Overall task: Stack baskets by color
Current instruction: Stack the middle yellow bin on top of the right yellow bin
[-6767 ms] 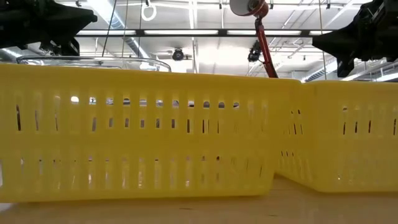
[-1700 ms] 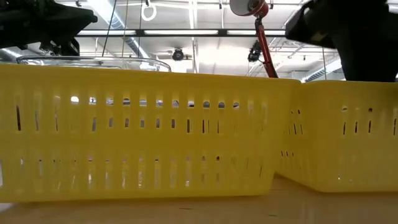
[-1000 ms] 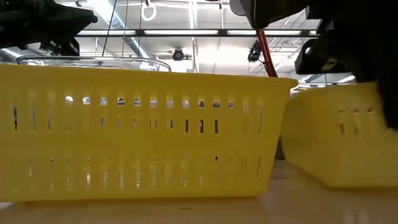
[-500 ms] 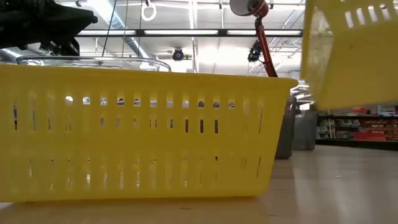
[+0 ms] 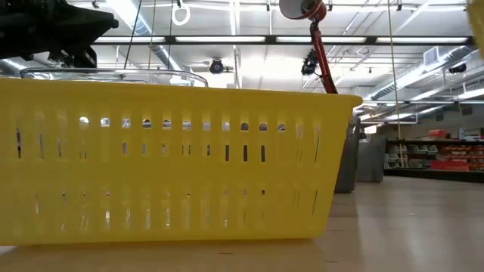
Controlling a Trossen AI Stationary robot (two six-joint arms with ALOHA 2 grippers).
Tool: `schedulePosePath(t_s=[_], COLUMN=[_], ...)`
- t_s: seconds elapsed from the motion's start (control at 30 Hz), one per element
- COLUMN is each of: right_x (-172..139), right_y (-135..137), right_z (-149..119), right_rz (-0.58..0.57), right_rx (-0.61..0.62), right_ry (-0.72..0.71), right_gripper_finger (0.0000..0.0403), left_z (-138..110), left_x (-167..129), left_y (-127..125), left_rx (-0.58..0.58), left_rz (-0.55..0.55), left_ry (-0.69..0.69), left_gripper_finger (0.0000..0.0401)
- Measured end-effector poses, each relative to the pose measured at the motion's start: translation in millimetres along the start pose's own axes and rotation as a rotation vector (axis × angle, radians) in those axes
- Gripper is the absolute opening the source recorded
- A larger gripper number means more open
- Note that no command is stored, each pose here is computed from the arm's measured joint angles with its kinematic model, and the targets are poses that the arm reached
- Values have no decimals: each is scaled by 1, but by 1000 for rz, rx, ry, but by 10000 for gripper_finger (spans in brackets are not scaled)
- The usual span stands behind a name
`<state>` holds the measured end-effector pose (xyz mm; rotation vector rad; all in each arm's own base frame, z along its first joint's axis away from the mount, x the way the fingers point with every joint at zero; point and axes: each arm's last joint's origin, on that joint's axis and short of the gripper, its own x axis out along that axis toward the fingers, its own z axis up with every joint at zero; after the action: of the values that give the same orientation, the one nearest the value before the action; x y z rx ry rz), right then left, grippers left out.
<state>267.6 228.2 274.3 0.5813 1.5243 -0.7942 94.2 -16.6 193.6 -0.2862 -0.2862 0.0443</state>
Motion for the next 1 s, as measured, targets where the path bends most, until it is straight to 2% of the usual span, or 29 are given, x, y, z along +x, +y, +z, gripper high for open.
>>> schedulePosePath(t_s=[0.13,0.47,0.7,0.8,1.0], right_x=[20,57,68,74,81], right_y=[-1,11,8,12,13], right_z=[-7,-9,-9,-9,-8], right_rz=[-50,26,-4,31,56], right_rx=[102,98,108,109,131], right_ry=[44,61,64,60,44], right_gripper_finger=[7,7,8,10,46], left_z=[0,0,0,0,0], left_x=[0,0,0,0,0], left_y=[0,0,0,0,0], left_rx=[0,0,1,1,1], left_rz=[0,0,1,0,0], left_ry=[0,-1,2,2,2], left_gripper_finger=[36,26,31,34,28])
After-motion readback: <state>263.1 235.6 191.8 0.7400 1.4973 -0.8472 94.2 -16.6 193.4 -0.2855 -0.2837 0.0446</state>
